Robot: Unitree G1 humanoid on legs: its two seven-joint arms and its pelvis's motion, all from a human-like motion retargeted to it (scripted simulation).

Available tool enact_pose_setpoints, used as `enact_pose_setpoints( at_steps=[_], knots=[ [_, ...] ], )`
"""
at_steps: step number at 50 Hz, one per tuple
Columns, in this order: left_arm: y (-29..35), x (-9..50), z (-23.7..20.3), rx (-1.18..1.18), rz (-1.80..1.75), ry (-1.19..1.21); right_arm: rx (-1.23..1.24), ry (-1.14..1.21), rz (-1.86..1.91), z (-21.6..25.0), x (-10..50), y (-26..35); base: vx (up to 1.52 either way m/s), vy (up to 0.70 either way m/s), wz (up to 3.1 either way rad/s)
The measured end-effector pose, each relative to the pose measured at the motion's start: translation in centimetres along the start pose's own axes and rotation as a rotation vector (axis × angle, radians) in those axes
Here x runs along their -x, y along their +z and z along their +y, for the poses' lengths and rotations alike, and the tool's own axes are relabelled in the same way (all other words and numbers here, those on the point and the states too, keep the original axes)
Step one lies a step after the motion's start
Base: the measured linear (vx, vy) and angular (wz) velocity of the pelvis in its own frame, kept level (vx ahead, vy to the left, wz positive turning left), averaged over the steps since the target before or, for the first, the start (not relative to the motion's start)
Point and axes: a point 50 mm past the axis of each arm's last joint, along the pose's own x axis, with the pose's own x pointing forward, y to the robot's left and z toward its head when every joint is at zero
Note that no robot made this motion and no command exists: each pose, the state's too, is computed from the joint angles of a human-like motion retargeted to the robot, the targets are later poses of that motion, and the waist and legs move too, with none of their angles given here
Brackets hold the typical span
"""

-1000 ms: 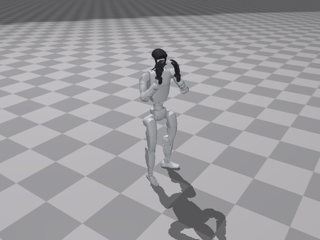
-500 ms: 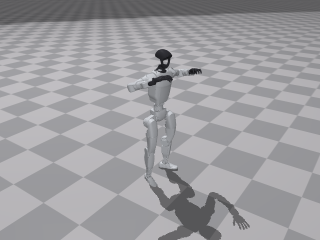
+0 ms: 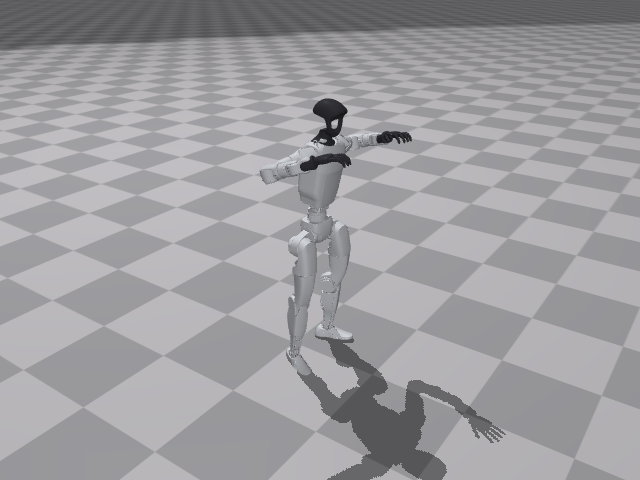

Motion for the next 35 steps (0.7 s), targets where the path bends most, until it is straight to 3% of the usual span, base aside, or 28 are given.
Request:
enact_pose_setpoints(
  at_steps=[35],
  knots=[
    [-0.20, -0.27, 0.21, -0.008, 0.002, 0.003, 0.008, -0.004, 0.008, -0.46, 0.02, -0.14, 0.00, 0.00, 0.00]
  ],
)
